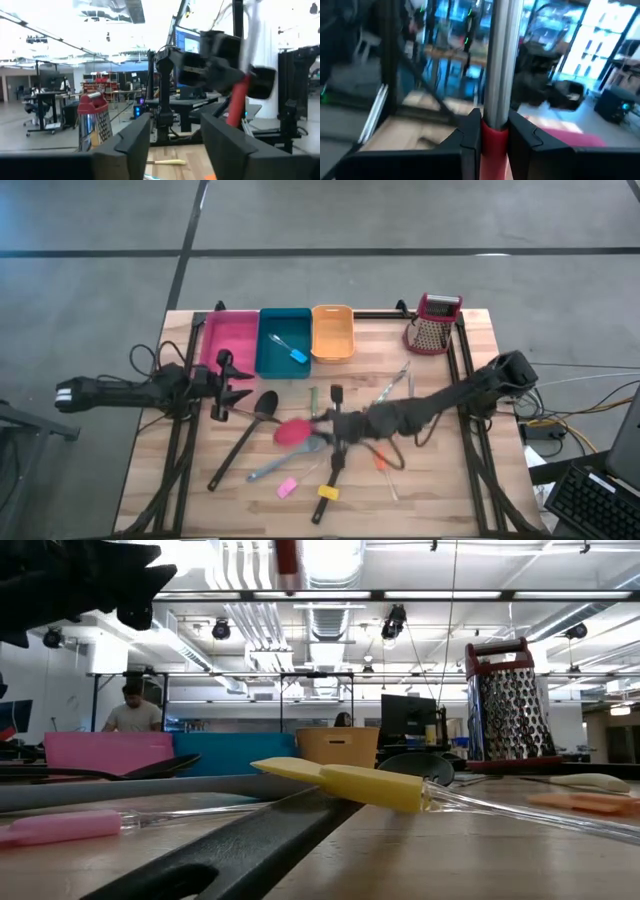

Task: Pick & Place Kitchen Items
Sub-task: Put the red serving spoon into the pink bin

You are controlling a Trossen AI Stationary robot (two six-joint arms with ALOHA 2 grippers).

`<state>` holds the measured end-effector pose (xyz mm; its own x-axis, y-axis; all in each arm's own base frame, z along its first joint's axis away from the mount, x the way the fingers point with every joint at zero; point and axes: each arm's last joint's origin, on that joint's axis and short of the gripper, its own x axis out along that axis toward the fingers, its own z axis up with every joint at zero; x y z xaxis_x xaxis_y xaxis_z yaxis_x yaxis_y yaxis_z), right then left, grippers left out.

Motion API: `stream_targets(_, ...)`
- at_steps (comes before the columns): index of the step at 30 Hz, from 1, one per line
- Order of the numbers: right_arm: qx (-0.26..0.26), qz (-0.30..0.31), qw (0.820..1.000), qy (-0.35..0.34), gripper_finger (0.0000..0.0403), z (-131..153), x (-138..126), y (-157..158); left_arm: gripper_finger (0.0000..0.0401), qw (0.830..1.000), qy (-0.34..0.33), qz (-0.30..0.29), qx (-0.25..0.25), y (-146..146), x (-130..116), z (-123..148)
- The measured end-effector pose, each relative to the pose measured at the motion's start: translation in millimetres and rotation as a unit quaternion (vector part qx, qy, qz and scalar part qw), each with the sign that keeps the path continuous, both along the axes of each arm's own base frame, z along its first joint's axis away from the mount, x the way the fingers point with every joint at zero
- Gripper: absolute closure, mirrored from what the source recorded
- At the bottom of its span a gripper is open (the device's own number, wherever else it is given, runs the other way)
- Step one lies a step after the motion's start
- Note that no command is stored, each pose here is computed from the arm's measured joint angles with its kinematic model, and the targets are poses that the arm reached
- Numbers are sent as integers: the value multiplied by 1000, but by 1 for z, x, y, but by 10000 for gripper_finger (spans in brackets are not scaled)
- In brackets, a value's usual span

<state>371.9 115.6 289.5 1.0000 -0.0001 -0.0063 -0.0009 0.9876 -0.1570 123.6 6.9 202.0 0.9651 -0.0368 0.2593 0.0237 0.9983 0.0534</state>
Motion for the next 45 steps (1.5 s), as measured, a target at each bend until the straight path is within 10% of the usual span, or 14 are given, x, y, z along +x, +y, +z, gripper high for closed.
stream_targets(22, 54, -26, 997, -45, 355, -10, 11, -70, 197, 987, 140, -41, 71, 2, 116, 51)
stream_targets(45, 70, -29, 995, -70, 356, -6, 10, -78, 197, 986, 118, -79, 83, 0, 123, 65)
